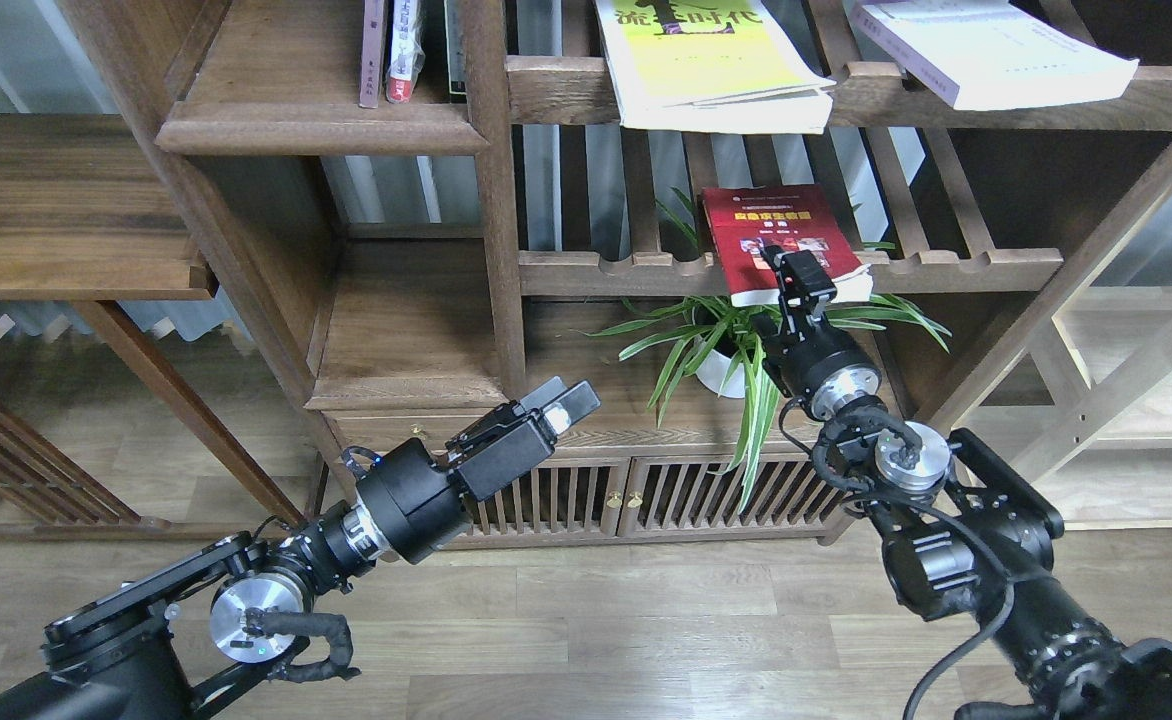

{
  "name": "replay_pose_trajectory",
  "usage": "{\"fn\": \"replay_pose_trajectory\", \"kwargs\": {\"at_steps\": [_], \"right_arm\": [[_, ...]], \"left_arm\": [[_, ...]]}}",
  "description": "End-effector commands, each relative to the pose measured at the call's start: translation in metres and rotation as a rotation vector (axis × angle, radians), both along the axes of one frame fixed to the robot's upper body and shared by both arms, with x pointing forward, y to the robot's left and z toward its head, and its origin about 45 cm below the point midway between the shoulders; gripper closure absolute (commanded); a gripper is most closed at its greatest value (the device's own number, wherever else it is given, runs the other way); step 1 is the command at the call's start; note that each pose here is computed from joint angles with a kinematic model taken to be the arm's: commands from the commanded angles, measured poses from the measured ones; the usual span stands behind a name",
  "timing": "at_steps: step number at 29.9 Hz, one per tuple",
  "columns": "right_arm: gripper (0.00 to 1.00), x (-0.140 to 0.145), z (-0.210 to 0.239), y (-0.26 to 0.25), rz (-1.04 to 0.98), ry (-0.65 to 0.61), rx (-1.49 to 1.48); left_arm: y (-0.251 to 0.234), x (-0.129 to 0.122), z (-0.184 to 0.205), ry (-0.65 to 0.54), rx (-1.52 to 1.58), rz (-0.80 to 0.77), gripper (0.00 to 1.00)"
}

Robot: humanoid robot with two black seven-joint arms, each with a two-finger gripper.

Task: Organize books on shelf
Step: 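Reach the right gripper up and pinch the bottom edge of the red book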

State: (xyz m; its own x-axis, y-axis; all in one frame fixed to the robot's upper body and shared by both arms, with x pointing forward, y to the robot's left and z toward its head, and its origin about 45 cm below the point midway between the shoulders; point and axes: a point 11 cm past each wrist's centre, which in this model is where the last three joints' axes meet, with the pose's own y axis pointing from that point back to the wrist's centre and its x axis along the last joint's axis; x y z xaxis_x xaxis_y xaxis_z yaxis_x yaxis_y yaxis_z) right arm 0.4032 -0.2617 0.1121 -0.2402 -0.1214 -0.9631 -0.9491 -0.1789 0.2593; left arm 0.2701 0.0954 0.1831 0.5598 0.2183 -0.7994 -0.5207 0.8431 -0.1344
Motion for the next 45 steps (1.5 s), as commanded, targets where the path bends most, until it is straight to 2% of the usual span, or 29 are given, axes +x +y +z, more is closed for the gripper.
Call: {"fn": "replay_pose_trajectory", "kwargs": {"at_steps": [1, 12, 15, 18, 19, 33, 36, 41, 45], "right_arm": [[0.03, 0.006, -0.001, -0.001, -0.011, 0.014, -0.007], [0.1, 0.012, -0.004, -0.005, -0.034, 0.031, -0.02], [0.2, 0.014, -0.005, -0.011, -0.055, 0.038, -0.02], [0.39, 0.017, -0.002, -0.008, -0.094, 0.028, 0.038], [0.41, 0.017, -0.002, -0.005, -0.101, 0.027, 0.055], [0.42, 0.026, 0.003, -0.008, -0.119, 0.024, 0.052], [0.49, 0.026, 0.003, -0.01, -0.12, 0.022, 0.047], [0.68, 0.026, 0.004, -0.011, -0.125, 0.02, 0.05], [0.73, 0.026, 0.004, -0.011, -0.125, 0.018, 0.05]], "left_arm": [[0.001, -0.002, -0.003, 0.007, 0.002, 0.003, 0.01], [0.001, -0.002, -0.005, 0.012, 0.008, 0.002, 0.01], [0.002, -0.002, -0.006, 0.014, 0.009, 0.005, 0.01], [0.002, -0.002, -0.006, 0.014, 0.009, 0.007, 0.01], [0.002, -0.001, -0.006, 0.014, 0.009, 0.008, 0.01], [0.005, 0.0, -0.009, 0.018, 0.012, 0.02, 0.01], [0.005, 0.0, -0.009, 0.018, 0.013, 0.019, 0.01], [0.005, 0.0, -0.009, 0.017, 0.011, 0.022, 0.01], [0.005, 0.0, -0.009, 0.017, 0.011, 0.023, 0.01]]}}
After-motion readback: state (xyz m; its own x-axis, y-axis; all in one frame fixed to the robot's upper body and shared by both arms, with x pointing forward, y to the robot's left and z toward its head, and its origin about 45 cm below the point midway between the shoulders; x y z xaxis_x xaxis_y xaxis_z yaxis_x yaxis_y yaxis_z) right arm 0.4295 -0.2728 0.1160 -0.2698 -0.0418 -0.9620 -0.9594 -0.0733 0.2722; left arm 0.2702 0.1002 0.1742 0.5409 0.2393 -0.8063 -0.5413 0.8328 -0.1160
